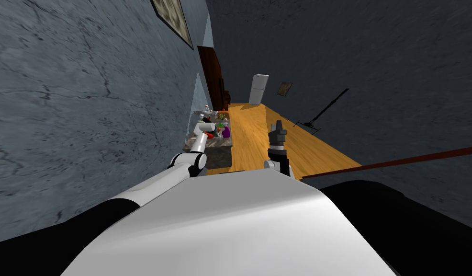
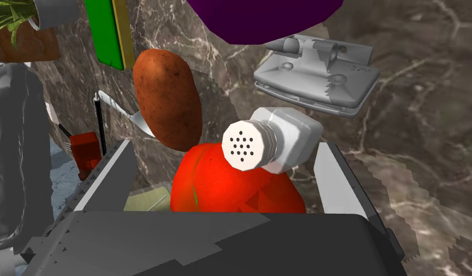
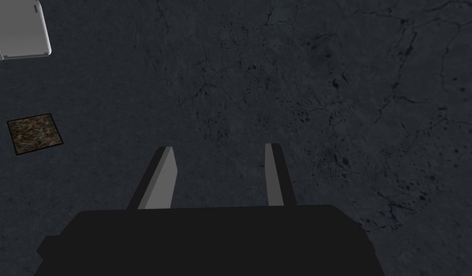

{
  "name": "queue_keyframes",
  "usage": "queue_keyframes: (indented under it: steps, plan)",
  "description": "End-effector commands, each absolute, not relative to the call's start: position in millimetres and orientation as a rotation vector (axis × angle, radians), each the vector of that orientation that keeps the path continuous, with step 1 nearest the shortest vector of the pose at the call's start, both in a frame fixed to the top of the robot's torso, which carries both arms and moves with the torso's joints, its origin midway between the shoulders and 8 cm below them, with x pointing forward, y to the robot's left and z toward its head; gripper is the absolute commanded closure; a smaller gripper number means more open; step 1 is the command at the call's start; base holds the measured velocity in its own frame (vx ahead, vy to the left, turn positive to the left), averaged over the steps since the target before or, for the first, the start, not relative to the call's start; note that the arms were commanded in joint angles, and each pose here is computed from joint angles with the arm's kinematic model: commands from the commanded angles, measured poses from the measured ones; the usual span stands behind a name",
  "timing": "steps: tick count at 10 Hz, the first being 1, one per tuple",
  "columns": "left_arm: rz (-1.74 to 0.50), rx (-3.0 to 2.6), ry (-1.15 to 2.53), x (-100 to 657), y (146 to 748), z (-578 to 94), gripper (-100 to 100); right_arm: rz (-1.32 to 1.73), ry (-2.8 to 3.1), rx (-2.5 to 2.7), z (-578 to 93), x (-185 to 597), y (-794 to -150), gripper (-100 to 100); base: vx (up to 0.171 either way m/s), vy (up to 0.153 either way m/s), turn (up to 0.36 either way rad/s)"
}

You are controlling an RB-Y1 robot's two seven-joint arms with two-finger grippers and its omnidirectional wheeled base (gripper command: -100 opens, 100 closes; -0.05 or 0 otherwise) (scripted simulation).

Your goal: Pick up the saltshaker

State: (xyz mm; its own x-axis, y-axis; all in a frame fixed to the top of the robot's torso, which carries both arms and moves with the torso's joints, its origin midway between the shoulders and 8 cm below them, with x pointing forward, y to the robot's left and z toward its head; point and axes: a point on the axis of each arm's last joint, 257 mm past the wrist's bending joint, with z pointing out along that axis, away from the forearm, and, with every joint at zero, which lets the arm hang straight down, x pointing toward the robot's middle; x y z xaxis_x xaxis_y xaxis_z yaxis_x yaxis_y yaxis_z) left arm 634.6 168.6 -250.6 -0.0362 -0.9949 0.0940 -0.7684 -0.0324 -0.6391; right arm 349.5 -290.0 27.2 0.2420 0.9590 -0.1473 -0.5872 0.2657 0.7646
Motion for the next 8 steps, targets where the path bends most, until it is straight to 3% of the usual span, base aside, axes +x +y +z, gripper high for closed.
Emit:
queue_keyframes:
  steps: [1,8]
  plan:
    - [-0.717,-1.88,1.897,627,165,-258,-100,1.165,0.693,0.65,27,349,-290,0,0.041,-0.014,0.053]
    - [-0.473,-1.97,2.093,595,145,-269,-100,1.165,0.693,0.65,27,349,-290,0,0.072,-0.021,0.058]
